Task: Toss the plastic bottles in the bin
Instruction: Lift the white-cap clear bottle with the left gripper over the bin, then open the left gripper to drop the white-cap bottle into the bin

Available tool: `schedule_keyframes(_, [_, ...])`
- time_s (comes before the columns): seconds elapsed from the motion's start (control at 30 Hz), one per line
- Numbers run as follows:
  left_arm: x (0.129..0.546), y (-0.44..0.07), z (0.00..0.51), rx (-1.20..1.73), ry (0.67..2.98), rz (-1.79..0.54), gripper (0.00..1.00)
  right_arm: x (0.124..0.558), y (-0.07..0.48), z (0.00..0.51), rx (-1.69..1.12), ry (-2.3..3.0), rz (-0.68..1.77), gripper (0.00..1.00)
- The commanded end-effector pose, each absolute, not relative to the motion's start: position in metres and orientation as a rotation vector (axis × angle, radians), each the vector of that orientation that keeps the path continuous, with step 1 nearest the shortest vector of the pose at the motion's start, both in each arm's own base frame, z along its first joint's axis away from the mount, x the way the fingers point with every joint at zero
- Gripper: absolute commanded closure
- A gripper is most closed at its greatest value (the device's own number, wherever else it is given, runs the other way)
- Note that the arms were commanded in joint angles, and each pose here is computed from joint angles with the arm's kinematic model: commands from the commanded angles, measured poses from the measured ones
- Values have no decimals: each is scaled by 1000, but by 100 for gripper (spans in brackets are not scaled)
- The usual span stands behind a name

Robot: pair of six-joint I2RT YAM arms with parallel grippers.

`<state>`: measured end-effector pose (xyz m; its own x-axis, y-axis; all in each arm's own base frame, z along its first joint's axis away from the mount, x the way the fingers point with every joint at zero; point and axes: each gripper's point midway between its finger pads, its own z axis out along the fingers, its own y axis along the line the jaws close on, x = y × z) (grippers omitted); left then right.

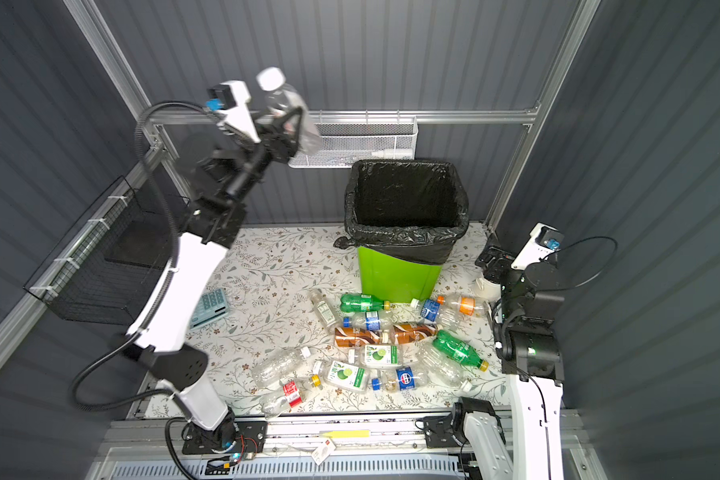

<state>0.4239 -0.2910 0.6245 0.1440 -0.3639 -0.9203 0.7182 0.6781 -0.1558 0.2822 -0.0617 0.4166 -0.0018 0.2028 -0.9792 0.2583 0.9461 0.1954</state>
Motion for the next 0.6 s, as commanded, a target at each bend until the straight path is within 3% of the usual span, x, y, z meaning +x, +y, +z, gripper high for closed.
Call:
schedule_keyframes(0.0, [400,-392,551,716,1375,-988,15,285,-48,419,306,1599,28,1])
schedule_keyframes(0.07, [395,-397,547,751,1383,-989,1,286,-44,418,286,1618,42,1])
schedule_keyframes(0.2, [402,-345,564,547,1310,-745,0,276,-48,423,303,1579,11,1])
schedule_keyframes(0.33, [377,-289,590,402,1182,-591,0,272,-39,429,263,1543,60,1])
schedule_keyframes(0.57, [373,-240,565,279,1279,-391,0,273,-11,434,117,1536,163,1])
